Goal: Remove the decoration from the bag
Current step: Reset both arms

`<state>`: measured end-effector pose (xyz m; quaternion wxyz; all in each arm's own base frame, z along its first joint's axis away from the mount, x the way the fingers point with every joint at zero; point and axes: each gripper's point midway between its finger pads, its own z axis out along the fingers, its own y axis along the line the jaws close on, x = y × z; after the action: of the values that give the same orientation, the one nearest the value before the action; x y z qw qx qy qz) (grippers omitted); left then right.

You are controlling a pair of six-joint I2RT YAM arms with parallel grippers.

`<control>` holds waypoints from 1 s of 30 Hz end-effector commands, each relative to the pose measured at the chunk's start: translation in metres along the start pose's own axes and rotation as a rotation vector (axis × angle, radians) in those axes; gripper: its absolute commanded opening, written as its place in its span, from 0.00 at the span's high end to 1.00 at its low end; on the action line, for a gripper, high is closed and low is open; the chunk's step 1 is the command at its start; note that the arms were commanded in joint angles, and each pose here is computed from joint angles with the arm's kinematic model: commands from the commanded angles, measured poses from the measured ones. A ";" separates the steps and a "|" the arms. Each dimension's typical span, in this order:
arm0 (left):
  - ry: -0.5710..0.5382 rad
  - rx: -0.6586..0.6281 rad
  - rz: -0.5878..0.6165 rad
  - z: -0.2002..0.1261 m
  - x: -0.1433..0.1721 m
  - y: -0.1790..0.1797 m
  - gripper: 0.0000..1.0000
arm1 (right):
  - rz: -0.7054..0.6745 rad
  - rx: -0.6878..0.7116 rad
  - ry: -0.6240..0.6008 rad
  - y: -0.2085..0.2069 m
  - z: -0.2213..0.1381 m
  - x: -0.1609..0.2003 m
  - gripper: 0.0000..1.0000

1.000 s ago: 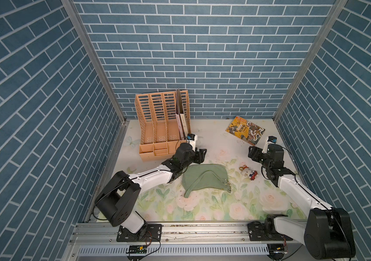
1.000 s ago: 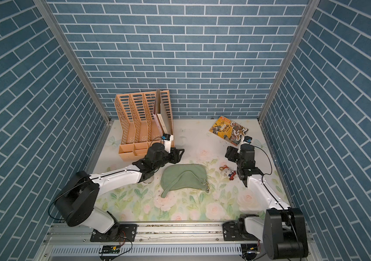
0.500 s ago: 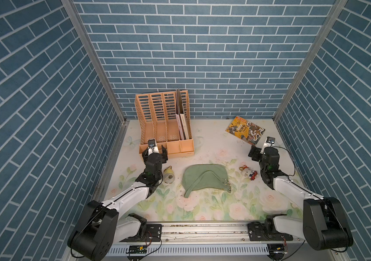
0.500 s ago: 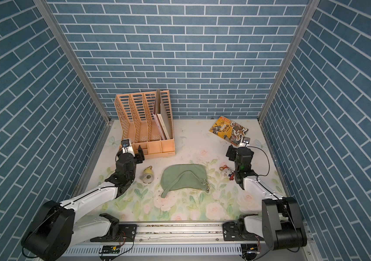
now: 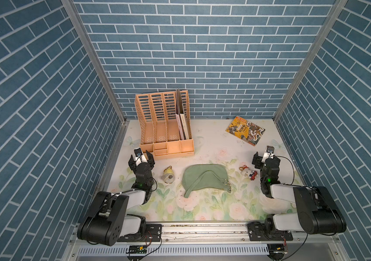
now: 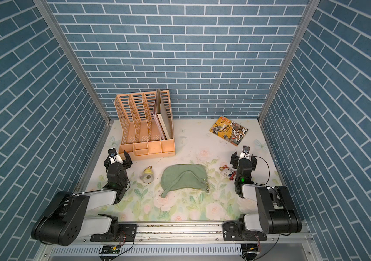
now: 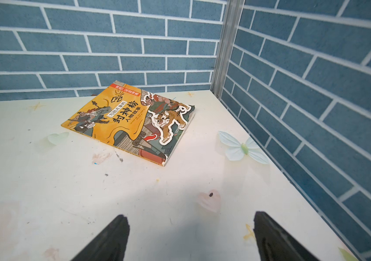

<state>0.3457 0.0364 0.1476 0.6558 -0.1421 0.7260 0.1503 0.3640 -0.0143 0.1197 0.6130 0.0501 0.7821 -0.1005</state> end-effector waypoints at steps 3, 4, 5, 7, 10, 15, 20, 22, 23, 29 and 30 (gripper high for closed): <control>-0.082 0.079 -0.025 -0.004 -0.001 -0.003 0.20 | -0.013 -0.062 -0.151 0.007 -0.008 -0.023 0.10; -0.099 0.096 -0.026 -0.007 -0.001 -0.005 0.20 | -0.011 -0.070 -0.164 0.008 -0.009 -0.023 0.11; -0.107 0.108 -0.023 -0.009 0.000 -0.006 0.20 | -0.009 -0.073 -0.170 0.008 -0.010 -0.022 0.11; -0.116 0.115 -0.022 -0.011 0.001 -0.006 0.20 | -0.004 -0.077 -0.181 0.008 -0.012 -0.021 0.11; -0.113 0.115 -0.029 -0.010 0.001 -0.005 0.18 | -0.006 -0.095 -0.198 0.010 -0.015 -0.016 0.10; -0.031 0.117 -0.070 0.014 0.010 0.000 0.01 | 0.000 -0.104 -0.199 0.009 -0.015 -0.015 0.07; -0.033 0.127 -0.069 0.013 0.009 -0.002 0.00 | 0.032 -0.056 -0.151 -0.001 -0.002 -0.011 0.01; -0.036 0.128 -0.069 0.012 0.009 -0.001 0.00 | 0.032 -0.055 -0.149 -0.001 -0.002 -0.010 0.00; -0.035 0.129 -0.069 0.012 0.009 -0.002 0.00 | 0.031 -0.055 -0.150 -0.002 -0.002 -0.010 0.00; -0.031 0.139 -0.062 0.013 0.010 -0.004 0.00 | 0.032 -0.055 -0.150 -0.002 -0.003 -0.010 0.00; -0.028 0.139 -0.061 0.013 0.010 -0.004 0.00 | 0.032 -0.054 -0.150 -0.002 -0.003 -0.010 0.00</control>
<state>0.3563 0.0378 0.1335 0.6764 -0.1169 0.7221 0.0855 0.3610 -0.0125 0.1290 0.6714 0.0291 0.7369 -0.0730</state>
